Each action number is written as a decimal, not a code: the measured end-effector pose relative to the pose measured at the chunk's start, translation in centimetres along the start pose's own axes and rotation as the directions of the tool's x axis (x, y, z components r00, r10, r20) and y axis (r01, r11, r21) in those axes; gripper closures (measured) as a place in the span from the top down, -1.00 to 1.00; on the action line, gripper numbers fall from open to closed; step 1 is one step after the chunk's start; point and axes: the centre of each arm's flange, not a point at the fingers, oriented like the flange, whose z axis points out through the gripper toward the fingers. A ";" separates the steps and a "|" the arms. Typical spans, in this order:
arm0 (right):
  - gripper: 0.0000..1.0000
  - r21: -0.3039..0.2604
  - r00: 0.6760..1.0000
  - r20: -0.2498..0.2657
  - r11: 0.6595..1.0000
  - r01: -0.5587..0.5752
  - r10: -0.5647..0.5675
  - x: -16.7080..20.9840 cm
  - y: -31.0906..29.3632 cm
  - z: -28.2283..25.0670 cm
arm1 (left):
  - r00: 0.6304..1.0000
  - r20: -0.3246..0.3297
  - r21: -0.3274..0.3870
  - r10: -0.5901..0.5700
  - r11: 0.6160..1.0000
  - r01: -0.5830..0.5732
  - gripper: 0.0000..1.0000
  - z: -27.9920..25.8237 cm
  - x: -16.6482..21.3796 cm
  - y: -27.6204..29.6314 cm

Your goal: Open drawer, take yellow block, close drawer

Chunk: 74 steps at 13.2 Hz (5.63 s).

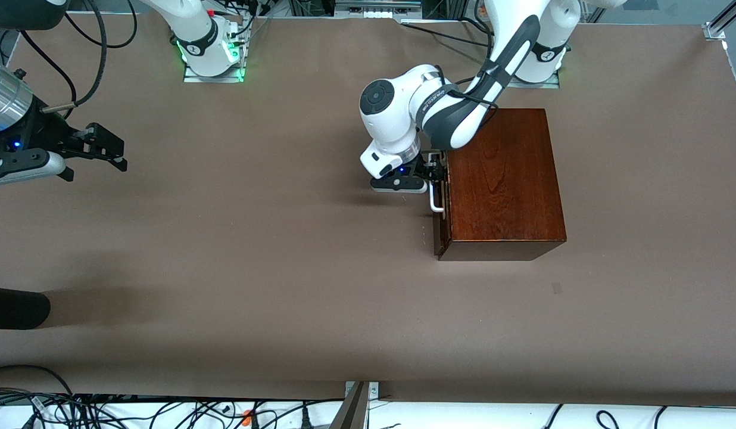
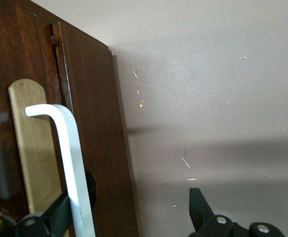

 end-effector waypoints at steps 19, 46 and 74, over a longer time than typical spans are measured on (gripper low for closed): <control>1.00 -0.001 1.000 0.000 1.000 -0.008 0.008 -0.1 0.5 0.0 | 0.994 -0.022 -0.156 -0.107 0.982 0.102 1.00 -2.4 1.3 5.2; 1.00 0.000 1.000 0.005 1.000 0.010 -0.010 0.1 -0.6 0.2 | 0.997 0.069 -0.203 0.021 0.979 -0.007 1.00 -17.7 11.7 -26.7; 1.00 -0.005 0.373 -0.070 0.374 0.927 -0.925 -3.0 -53.9 21.5 | 0.994 0.042 -0.291 -0.097 0.951 0.105 1.00 -15.7 3.7 -46.3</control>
